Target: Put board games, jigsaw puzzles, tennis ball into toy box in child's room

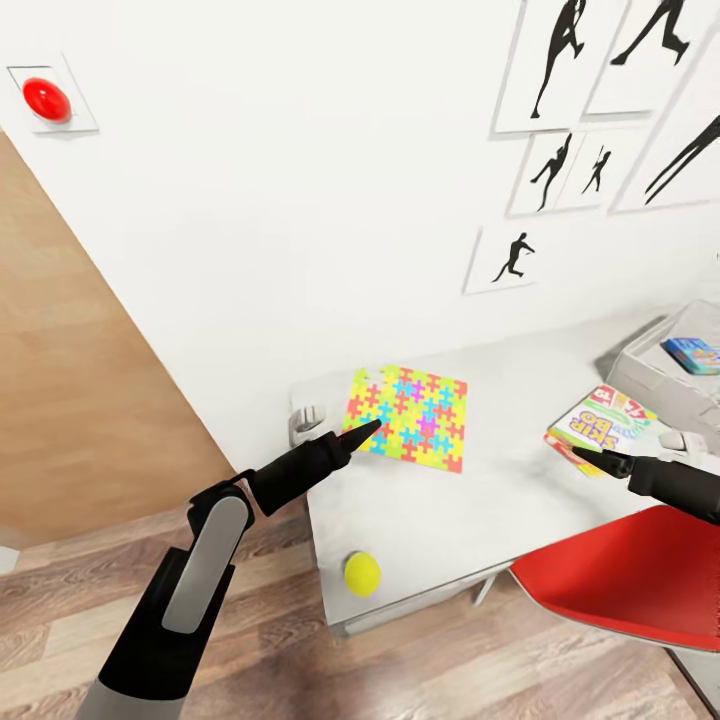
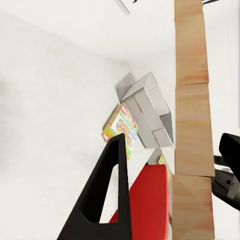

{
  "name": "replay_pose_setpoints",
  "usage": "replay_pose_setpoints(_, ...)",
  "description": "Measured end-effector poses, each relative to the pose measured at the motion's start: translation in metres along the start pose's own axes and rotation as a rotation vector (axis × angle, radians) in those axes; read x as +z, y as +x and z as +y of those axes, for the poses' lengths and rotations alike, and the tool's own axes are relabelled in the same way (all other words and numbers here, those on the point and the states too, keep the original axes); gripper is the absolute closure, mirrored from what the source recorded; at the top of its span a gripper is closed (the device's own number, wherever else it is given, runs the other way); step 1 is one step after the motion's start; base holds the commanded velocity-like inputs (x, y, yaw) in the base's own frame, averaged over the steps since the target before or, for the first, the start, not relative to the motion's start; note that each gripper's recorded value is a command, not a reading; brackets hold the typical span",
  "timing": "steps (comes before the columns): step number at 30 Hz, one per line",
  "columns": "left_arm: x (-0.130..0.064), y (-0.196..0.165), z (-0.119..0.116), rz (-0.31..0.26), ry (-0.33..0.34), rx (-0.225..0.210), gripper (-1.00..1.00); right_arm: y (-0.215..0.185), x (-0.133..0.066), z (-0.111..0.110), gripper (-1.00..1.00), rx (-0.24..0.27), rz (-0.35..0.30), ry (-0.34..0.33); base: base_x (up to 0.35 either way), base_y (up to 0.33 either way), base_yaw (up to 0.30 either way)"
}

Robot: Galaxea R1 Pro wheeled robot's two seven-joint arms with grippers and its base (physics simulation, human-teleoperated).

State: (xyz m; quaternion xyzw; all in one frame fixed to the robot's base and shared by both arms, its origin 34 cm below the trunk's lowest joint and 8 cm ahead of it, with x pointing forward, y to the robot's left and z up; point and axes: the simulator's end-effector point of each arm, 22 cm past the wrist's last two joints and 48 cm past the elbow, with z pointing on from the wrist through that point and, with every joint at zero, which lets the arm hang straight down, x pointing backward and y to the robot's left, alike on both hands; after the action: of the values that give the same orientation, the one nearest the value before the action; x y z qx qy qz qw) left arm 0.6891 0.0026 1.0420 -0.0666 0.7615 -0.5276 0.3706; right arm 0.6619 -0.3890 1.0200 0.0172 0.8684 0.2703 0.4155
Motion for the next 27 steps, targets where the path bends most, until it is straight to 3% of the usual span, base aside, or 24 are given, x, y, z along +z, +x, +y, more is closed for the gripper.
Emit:
replay_pose_setpoints(17, -0.001, -0.006, -0.017, -0.018, 0.018, 0.011, 1.0, -0.015, -0.016, -0.001, -1.0, -0.011, -0.024, 0.014, 0.0, -0.003, -0.103)
replay_pose_setpoints(27, -0.003, -0.009, -0.026, -0.026, 0.027, 0.023, 1.0, -0.022, -0.024, 0.004, -1.0, -0.022, -0.034, 0.008, 0.0, -0.182, -0.01)
